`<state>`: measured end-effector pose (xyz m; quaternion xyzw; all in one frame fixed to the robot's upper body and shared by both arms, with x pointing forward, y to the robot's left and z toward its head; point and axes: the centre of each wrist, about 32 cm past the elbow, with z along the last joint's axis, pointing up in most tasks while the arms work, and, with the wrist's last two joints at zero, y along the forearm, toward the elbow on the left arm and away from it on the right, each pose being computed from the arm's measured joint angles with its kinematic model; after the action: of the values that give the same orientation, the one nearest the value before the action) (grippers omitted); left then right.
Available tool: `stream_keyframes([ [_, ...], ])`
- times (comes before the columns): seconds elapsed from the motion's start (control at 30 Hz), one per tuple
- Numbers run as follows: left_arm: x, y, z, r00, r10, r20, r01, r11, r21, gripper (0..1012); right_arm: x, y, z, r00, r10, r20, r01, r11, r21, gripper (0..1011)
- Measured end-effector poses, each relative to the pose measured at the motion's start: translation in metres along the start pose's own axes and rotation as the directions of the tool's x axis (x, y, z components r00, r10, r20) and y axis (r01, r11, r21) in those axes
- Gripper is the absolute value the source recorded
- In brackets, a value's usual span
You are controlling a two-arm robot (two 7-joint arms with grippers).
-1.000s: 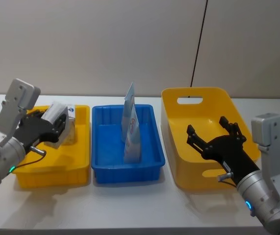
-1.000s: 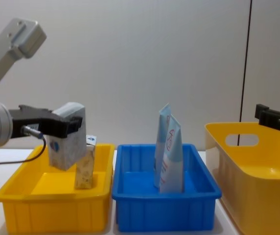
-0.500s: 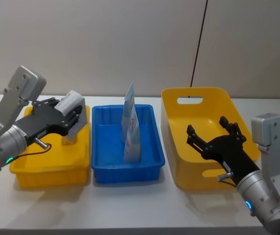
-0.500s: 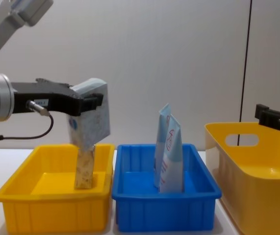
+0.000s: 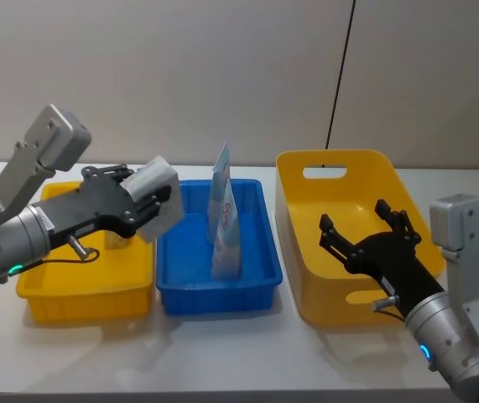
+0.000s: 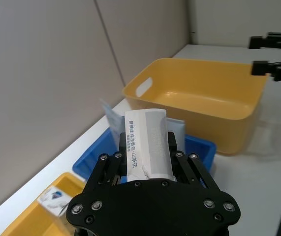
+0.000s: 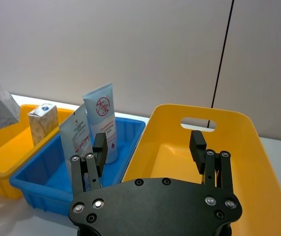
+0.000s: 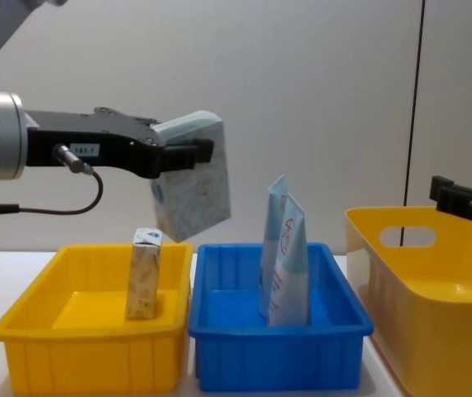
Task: Bimanual collaborative sorting of washing and personal care products
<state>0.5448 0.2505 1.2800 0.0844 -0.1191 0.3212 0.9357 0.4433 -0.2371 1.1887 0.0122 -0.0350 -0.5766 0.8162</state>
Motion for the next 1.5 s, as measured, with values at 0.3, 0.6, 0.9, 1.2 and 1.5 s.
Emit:
stream_keyframes([
  [0.3, 0.0047, -0.0007, 0.0071, 0.9893, -0.145, 0.019, 0.145, 0.9889, -0.032, 365, 0.000, 0.000, 0.000, 1.000, 0.000, 0.000, 0.000, 1.000, 0.000, 1003],
  [0.6, 0.0080, -0.0030, 0.0097, 0.9593, -0.281, 0.028, 0.282, 0.9576, -0.058, 365, 0.000, 0.000, 0.000, 1.000, 0.000, 0.000, 0.000, 1.000, 0.000, 1003],
  [0.9, 0.0105, -0.0080, 0.0104, 0.9076, -0.419, 0.025, 0.420, 0.9041, -0.080, 364, 0.000, 0.000, 0.000, 1.000, 0.000, 0.000, 0.000, 1.000, 0.000, 1003],
  [1.2, 0.0095, -0.0142, 0.0094, 0.8560, -0.517, 0.017, 0.516, 0.8516, -0.094, 364, 0.000, 0.000, 0.000, 1.000, 0.000, 0.000, 0.000, 1.000, 0.000, 1003],
  [1.5, 0.0064, -0.0210, 0.0097, 0.8182, -0.575, 0.017, 0.573, 0.8133, -0.099, 364, 0.000, 0.000, 0.000, 1.000, 0.000, 0.000, 0.000, 1.000, 0.000, 1003],
])
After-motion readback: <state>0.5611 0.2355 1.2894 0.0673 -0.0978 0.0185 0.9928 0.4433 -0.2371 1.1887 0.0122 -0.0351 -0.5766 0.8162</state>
